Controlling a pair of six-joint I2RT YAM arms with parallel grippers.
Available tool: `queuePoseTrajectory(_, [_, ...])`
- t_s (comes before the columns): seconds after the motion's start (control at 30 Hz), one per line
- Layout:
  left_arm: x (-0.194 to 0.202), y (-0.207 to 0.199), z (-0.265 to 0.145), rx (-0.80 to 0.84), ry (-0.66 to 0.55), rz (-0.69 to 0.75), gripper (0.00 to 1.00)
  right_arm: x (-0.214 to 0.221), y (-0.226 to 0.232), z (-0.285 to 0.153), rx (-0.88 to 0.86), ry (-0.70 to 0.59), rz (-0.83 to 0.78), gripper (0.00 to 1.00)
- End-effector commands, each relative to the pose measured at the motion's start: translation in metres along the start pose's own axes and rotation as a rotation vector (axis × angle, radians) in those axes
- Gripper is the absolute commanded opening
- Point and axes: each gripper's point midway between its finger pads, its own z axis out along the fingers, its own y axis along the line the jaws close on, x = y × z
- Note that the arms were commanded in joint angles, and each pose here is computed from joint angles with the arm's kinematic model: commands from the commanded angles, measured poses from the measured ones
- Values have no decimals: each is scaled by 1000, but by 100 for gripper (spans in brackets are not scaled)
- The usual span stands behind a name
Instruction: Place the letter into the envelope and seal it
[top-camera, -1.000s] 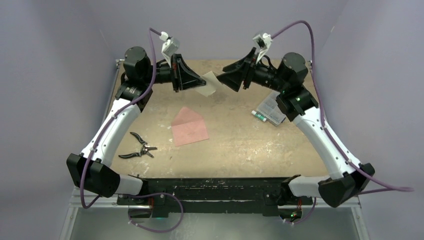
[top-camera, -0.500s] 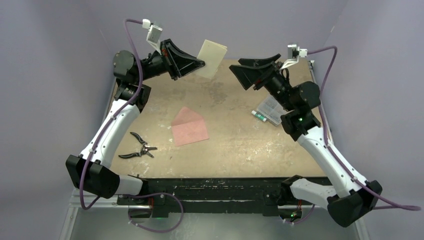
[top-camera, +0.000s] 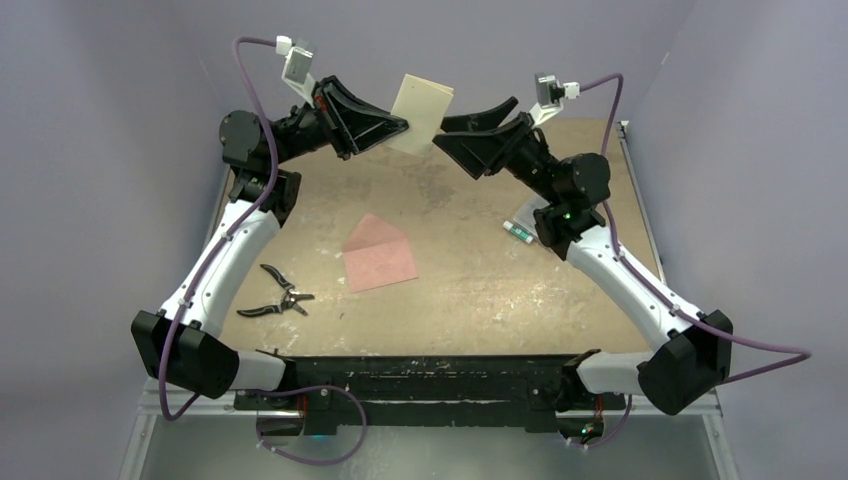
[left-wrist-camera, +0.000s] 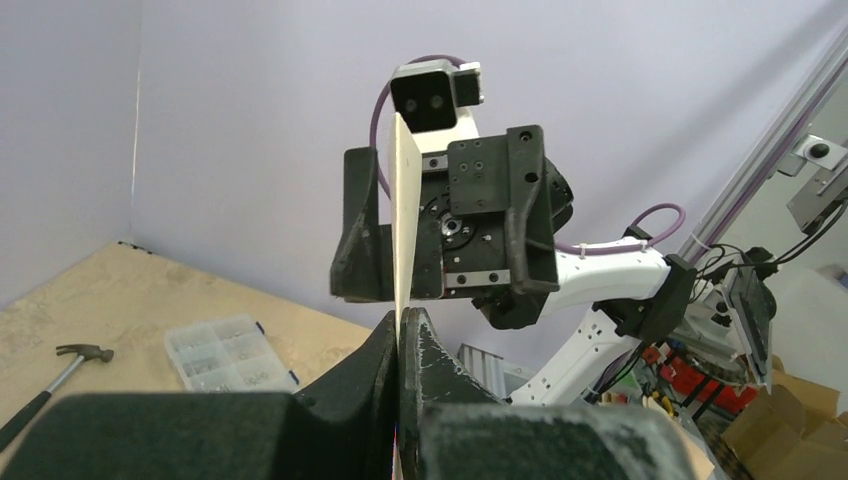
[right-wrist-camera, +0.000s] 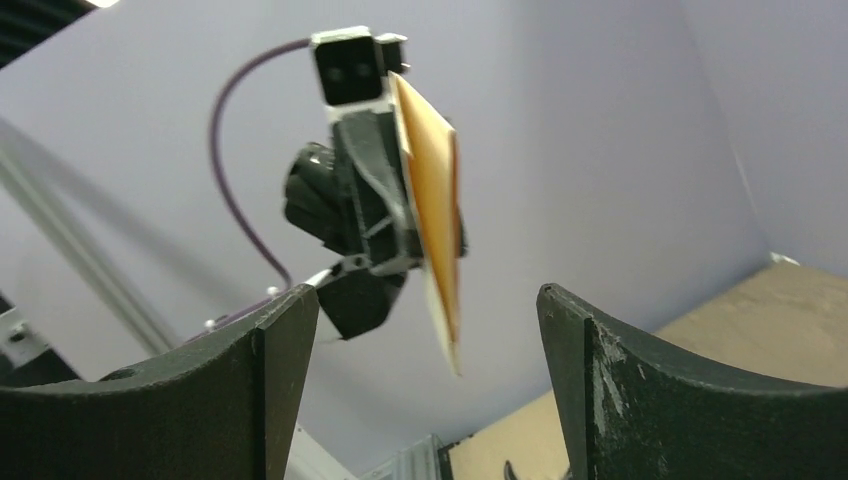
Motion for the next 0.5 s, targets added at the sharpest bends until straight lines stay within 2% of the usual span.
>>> queuePoseTrajectory(0.0, [-12, -19, -2, 35, -35, 36, 0, -28, 60, 7, -205, -54, -61, 81])
queuePoseTrajectory(0.37, [-5, -18, -1, 45, -19, 27, 0, -28, 41, 27, -153, -51, -20, 65])
queuePoseTrajectory(0.47, [-5, -17, -1, 40, -22, 27, 0, -27, 39, 30, -151, -49, -12, 57])
